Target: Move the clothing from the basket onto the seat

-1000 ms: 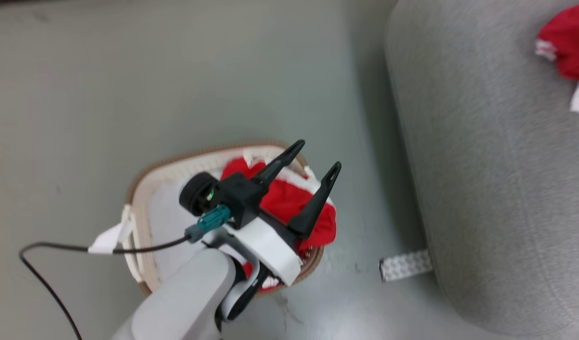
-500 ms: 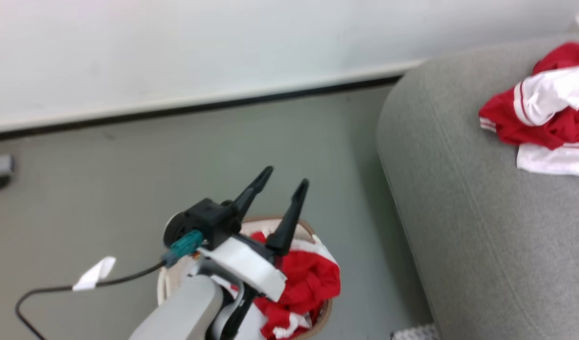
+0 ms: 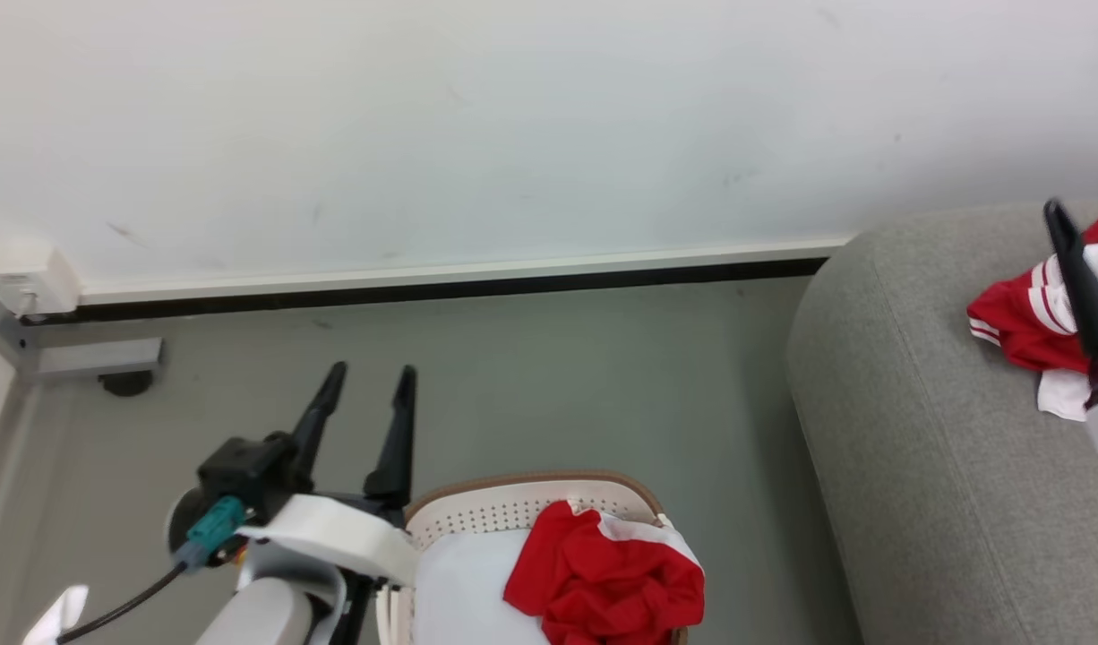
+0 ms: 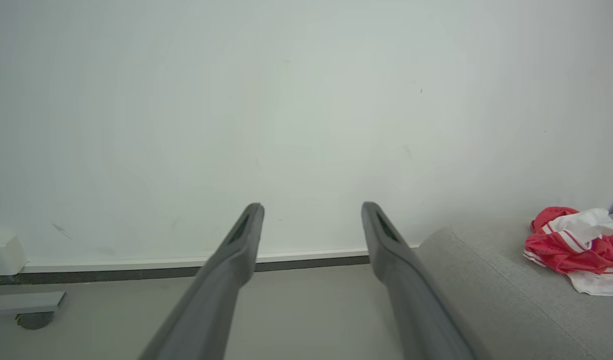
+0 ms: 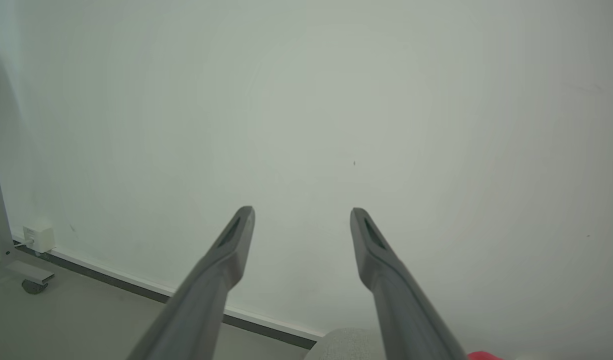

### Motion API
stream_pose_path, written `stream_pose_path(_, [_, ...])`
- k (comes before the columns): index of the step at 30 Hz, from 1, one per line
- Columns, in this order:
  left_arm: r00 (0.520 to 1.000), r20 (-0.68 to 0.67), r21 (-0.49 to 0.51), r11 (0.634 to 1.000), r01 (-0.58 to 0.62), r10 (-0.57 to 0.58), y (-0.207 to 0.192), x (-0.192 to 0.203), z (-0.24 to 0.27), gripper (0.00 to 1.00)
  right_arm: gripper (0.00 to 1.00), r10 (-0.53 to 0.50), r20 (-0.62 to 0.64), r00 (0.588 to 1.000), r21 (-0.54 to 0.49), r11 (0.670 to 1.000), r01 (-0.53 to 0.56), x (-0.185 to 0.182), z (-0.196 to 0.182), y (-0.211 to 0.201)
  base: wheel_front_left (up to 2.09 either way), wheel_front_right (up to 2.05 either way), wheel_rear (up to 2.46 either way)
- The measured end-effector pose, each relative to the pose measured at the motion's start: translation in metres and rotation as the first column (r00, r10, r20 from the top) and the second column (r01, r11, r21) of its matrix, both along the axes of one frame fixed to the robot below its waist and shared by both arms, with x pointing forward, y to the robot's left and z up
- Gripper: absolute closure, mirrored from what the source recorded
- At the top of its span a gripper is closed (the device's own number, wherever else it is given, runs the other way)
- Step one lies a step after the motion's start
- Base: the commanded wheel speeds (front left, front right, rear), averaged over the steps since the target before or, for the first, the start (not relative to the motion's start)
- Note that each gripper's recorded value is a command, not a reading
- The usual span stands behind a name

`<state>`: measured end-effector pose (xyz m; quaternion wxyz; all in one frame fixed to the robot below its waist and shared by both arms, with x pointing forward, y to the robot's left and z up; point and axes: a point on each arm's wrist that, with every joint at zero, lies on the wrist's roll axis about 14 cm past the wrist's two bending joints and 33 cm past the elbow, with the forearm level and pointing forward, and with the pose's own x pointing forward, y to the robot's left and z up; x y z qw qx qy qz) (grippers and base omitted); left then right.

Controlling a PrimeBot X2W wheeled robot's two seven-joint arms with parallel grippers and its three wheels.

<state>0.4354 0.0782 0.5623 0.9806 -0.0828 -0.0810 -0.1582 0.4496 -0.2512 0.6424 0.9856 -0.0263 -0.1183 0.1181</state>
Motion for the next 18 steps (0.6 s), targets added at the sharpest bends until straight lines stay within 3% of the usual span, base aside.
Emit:
stream_pose_path(4, [0.995, 0.007, 0.006, 0.995, -0.095, 0.095, 0.032, -0.008, 0.000, 0.00, 0.00, -0.010, 0.011, 1.000, 0.035, 0.999, 0.010, -0.015, -0.021, 0.013, 0.00, 0.00, 0.00])
stream_pose_path(6, [0.992, 0.005, 0.004, 0.992, -0.126, 0.126, 0.042, -0.012, -0.002, 0.00, 0.00, -0.025, 0.017, 1.000, 0.101, 0.995, 0.023, -0.025, -0.032, 0.021, 0.00, 0.00, 0.00])
stream_pose_path(13, [0.984, 0.001, 0.005, 0.984, -0.176, 0.176, 0.053, -0.020, -0.011, 0.00, 0.00, -0.068, -0.035, 0.997, 0.244, 0.967, 0.075, -0.060, -0.075, 0.050, 0.00, 0.00, 0.00])
stream_pose_path(18, [0.983, 0.002, 0.004, 0.983, -0.182, 0.182, 0.055, -0.021, -0.015, 0.00, 0.00, -0.119, -0.063, 0.991, 0.270, 0.954, 0.132, -0.073, -0.089, 0.049, 0.00, 0.00, 0.00])
